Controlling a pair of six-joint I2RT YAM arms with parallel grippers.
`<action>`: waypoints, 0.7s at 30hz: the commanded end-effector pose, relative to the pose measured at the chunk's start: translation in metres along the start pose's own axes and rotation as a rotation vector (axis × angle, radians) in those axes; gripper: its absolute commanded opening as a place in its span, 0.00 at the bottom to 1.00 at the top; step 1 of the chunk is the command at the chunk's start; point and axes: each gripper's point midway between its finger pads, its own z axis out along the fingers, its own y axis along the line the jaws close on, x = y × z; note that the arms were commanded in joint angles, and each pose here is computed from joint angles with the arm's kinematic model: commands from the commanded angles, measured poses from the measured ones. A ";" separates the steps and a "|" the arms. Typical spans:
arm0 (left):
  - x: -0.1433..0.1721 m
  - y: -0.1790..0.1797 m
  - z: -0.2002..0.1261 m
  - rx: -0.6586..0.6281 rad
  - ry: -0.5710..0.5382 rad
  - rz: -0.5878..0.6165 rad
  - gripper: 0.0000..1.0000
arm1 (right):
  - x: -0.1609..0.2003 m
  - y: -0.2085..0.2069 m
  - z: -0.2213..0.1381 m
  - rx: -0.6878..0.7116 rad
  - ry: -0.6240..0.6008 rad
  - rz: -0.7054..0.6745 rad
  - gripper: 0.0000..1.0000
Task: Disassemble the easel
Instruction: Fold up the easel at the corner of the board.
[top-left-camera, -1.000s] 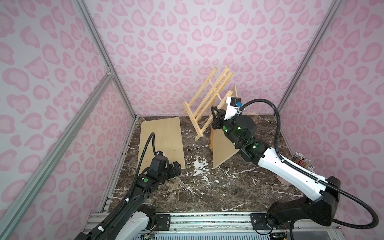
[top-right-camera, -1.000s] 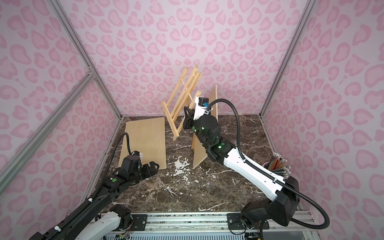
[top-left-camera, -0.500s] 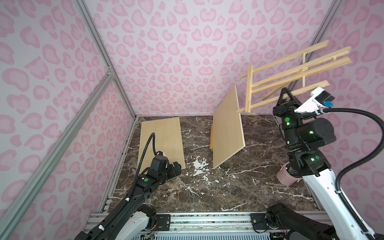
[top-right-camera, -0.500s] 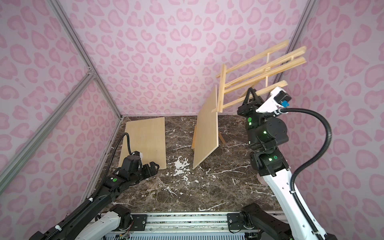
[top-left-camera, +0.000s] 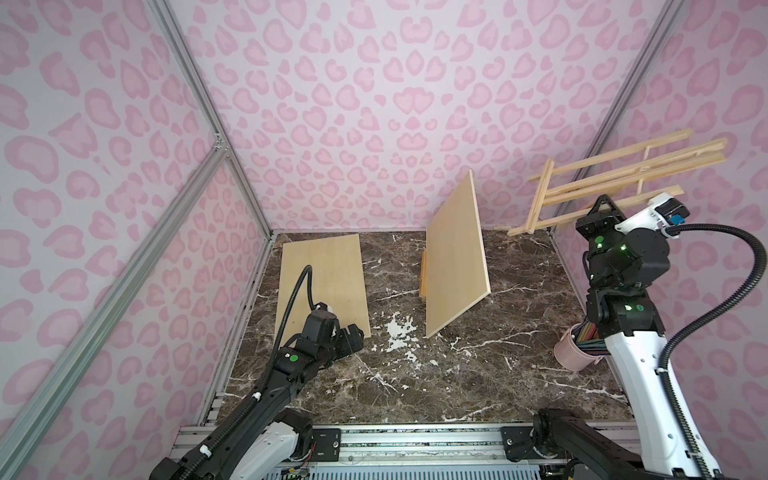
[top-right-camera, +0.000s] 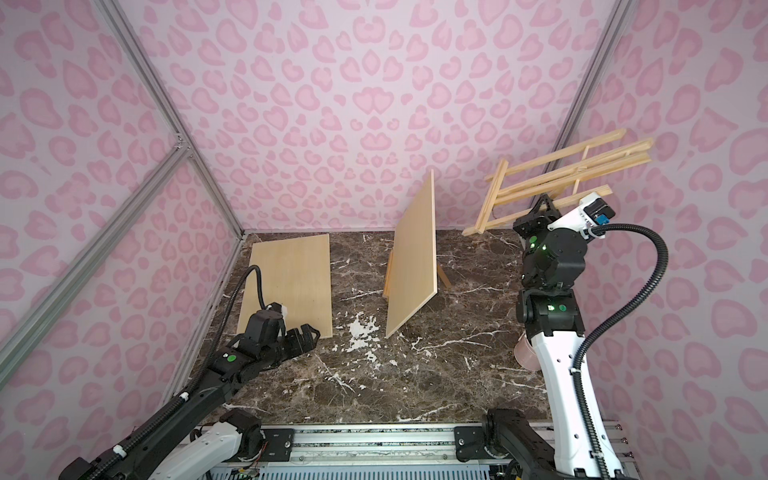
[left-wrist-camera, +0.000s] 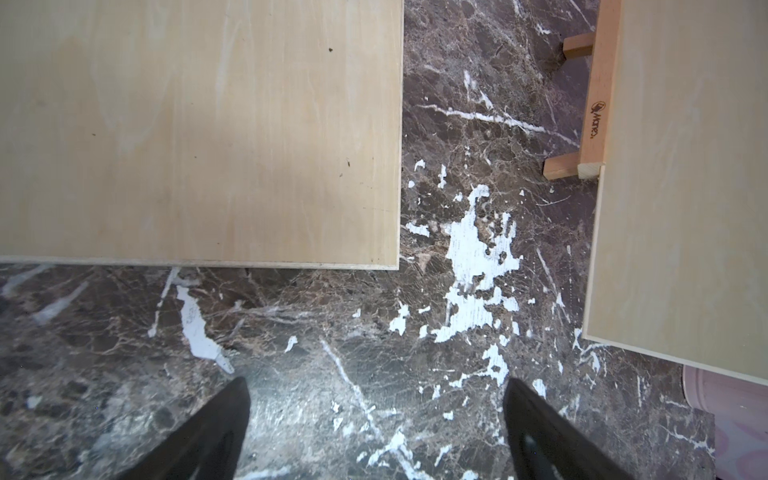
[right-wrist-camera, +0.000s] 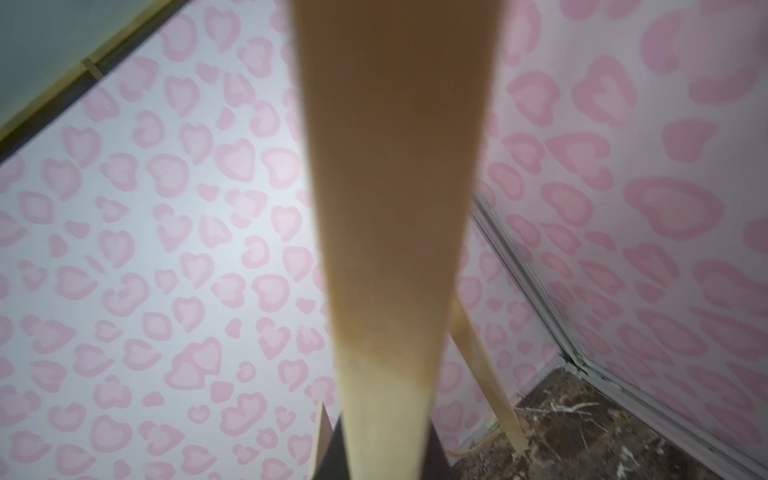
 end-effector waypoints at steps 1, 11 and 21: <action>-0.003 -0.006 0.001 0.026 -0.010 0.013 0.96 | 0.015 0.003 0.013 -0.074 0.018 0.089 0.00; 0.000 -0.009 0.008 0.038 0.023 0.011 0.96 | 0.070 -0.028 0.021 -0.099 0.065 0.218 0.00; 0.003 -0.012 0.011 0.052 0.036 0.010 0.96 | 0.093 -0.069 -0.017 -0.118 -0.014 0.319 0.00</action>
